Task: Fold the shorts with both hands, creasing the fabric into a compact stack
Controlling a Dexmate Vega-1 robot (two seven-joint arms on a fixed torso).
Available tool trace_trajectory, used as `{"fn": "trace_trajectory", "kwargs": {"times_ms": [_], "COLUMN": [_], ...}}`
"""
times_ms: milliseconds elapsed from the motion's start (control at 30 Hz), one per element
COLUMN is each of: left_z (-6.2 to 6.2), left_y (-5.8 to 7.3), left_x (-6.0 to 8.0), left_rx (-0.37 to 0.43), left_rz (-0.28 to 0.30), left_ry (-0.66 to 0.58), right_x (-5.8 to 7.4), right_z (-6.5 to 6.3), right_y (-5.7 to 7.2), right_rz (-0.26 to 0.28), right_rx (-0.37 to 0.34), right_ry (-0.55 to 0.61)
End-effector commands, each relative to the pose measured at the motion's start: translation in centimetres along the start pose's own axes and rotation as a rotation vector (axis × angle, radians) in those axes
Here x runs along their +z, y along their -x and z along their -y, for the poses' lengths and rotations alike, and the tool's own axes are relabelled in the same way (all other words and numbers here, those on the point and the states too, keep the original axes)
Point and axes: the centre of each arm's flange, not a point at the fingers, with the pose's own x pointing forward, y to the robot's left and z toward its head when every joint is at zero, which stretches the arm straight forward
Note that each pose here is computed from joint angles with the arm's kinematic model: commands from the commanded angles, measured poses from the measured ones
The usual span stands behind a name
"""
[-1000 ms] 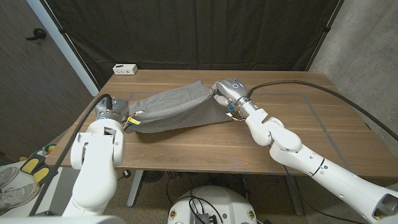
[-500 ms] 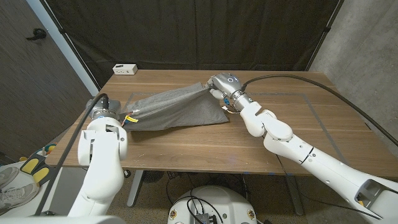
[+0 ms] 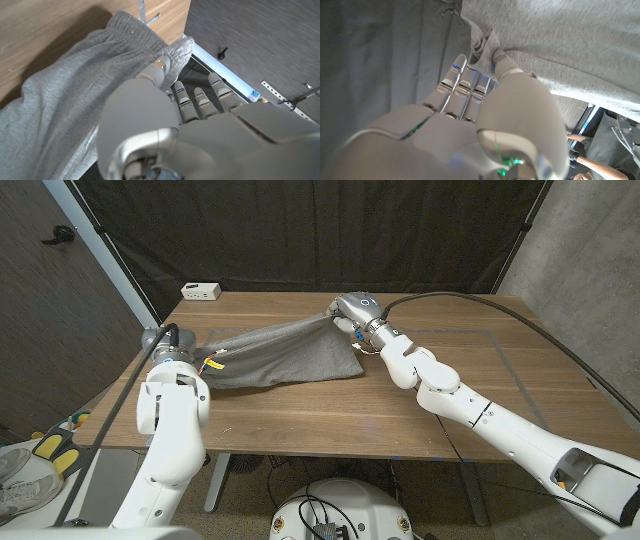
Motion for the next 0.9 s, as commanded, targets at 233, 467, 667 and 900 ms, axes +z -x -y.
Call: {"fn": "trace_trajectory", "kwargs": {"times_ms": [233, 467, 667, 900], "left_z": [-2.6, -3.2, -3.1, -2.9], "left_y": [-4.4, -6.3, -7.5, -8.8], "left_x": [2.3, 3.0, 3.3, 3.7], "left_rx": [0.047, 0.033, 0.021, 0.009], "left_rz": [0.029, 0.017, 0.006, 0.003], "left_ry": [-0.046, -0.071, -0.075, -0.078], "right_x": [-1.2, -1.7, -2.0, -2.3], "right_z": [-0.9, -1.4, -1.8, -2.5], "right_y": [-3.2, -5.4, -6.8, -8.4], "right_rz": [0.013, 0.03, 0.037, 0.052], "right_rx": [-0.007, 0.009, 0.015, 0.025], "right_ry": [-0.004, -0.003, 0.013, 0.016]}}
